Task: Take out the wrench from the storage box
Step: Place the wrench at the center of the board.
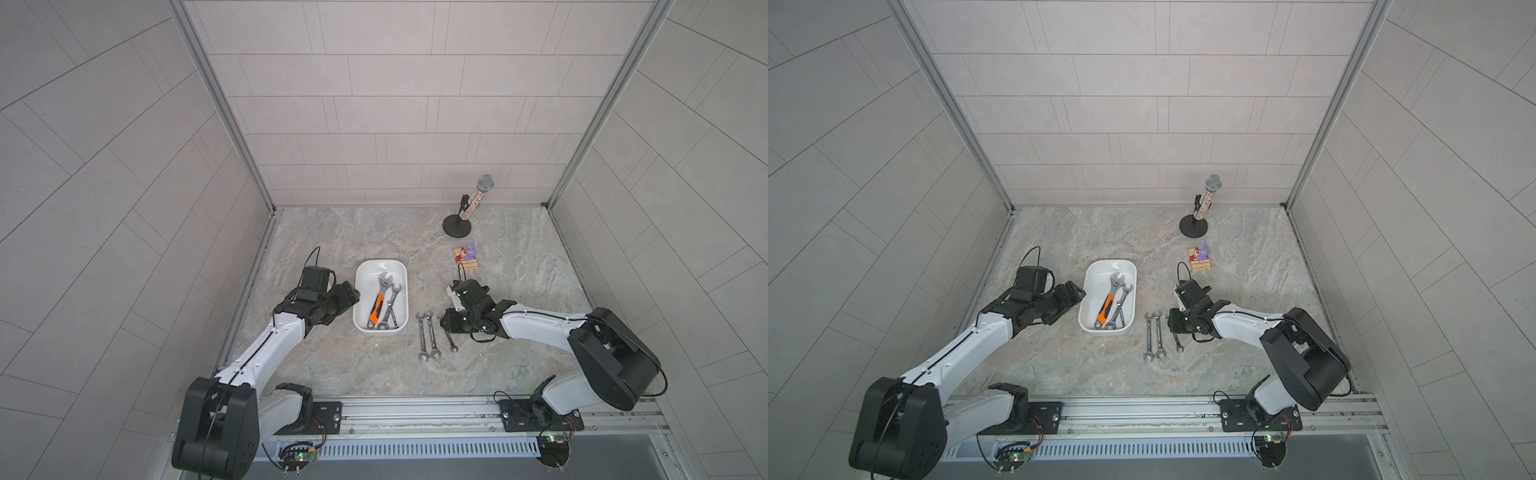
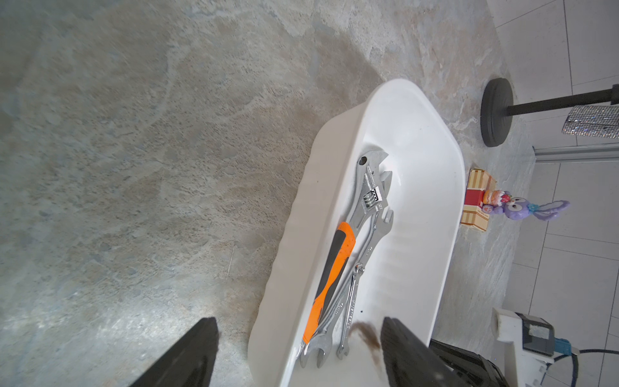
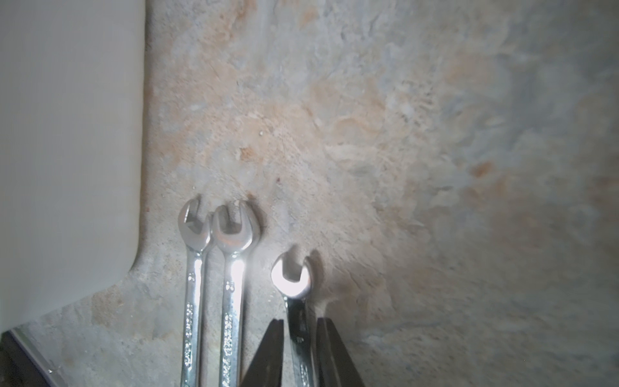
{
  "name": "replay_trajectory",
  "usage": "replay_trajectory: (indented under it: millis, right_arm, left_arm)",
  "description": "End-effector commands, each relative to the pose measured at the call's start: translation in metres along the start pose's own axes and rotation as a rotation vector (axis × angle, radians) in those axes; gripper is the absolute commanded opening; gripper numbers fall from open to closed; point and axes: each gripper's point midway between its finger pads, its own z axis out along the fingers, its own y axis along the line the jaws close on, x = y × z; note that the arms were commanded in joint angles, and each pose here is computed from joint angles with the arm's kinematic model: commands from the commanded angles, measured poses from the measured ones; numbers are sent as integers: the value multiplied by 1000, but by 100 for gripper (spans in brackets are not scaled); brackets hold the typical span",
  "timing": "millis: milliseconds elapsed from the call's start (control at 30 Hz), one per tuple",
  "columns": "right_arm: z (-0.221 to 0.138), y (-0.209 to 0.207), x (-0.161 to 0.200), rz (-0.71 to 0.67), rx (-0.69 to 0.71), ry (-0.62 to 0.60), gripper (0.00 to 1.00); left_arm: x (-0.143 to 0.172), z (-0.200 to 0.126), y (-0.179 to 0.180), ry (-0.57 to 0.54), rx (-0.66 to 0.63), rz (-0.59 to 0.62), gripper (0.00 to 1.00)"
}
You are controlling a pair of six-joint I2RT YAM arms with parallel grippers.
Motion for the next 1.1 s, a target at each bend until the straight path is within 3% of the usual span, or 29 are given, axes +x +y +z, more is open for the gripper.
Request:
replay_trajectory:
  millis: [0, 500, 1067]
  right_arm:
    - [3, -32, 32, 34, 117, 91, 27]
    - [-21, -37, 83, 24, 73, 171, 32]
    - [-13, -12, 88, -7, -8, 174, 30]
  left_arm:
    - [0, 0, 1, -4, 4, 2, 84]
    - [0, 0, 0, -7, 8, 0, 84]
    - [4, 3, 5, 12, -11, 0, 84]
